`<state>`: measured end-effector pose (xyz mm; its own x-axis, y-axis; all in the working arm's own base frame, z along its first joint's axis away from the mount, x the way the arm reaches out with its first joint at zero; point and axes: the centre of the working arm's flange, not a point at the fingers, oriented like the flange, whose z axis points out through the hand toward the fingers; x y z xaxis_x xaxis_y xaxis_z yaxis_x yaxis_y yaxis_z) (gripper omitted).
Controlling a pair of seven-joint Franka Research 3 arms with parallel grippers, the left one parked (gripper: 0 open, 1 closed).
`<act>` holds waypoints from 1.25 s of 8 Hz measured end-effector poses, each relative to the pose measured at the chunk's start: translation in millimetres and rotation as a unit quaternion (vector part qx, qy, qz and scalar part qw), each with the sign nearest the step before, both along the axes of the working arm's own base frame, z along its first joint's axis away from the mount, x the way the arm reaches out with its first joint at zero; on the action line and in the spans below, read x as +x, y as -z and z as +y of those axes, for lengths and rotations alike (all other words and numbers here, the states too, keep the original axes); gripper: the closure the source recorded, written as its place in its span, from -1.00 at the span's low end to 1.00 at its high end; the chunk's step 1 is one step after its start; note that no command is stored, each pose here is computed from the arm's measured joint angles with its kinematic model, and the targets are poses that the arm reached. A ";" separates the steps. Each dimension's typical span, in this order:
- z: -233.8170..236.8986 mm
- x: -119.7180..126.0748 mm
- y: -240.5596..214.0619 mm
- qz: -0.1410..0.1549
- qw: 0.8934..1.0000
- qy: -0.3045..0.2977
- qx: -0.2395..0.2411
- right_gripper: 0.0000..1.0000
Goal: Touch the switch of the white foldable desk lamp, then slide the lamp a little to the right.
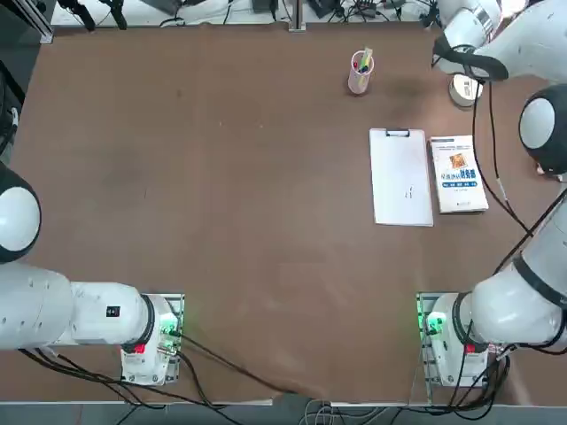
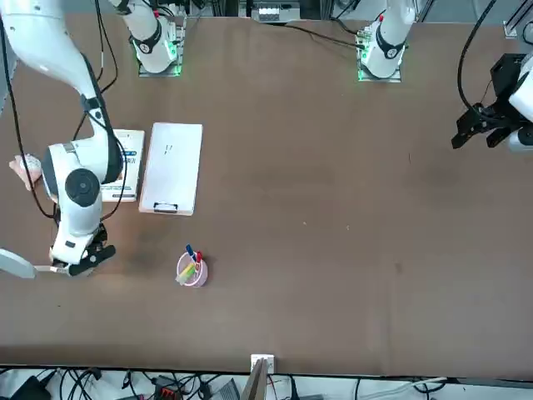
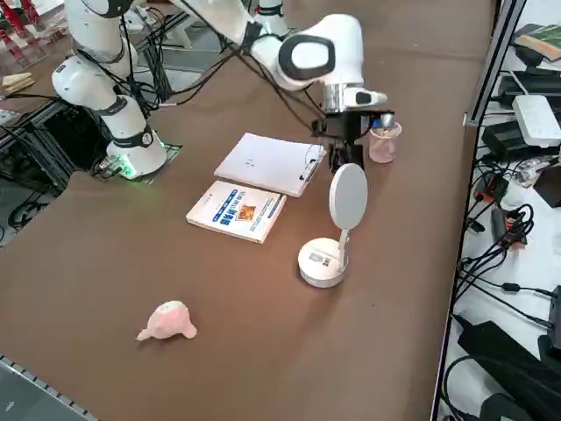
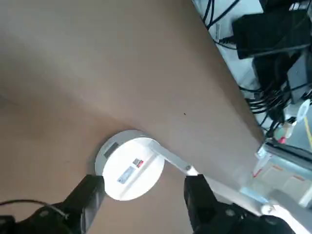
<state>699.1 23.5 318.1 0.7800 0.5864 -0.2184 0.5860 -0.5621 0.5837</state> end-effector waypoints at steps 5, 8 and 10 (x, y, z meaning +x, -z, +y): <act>23.4 12.3 -19.1 0.139 0.965 -0.186 -0.124 -0.99; 16.9 14.3 -17.4 0.200 0.932 -0.255 -0.162 -0.99; 16.4 15.5 -10.1 0.236 0.912 -0.282 -0.181 -0.99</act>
<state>714.6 39.9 328.2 0.1458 0.6880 -0.7109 0.9565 0.0855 0.2789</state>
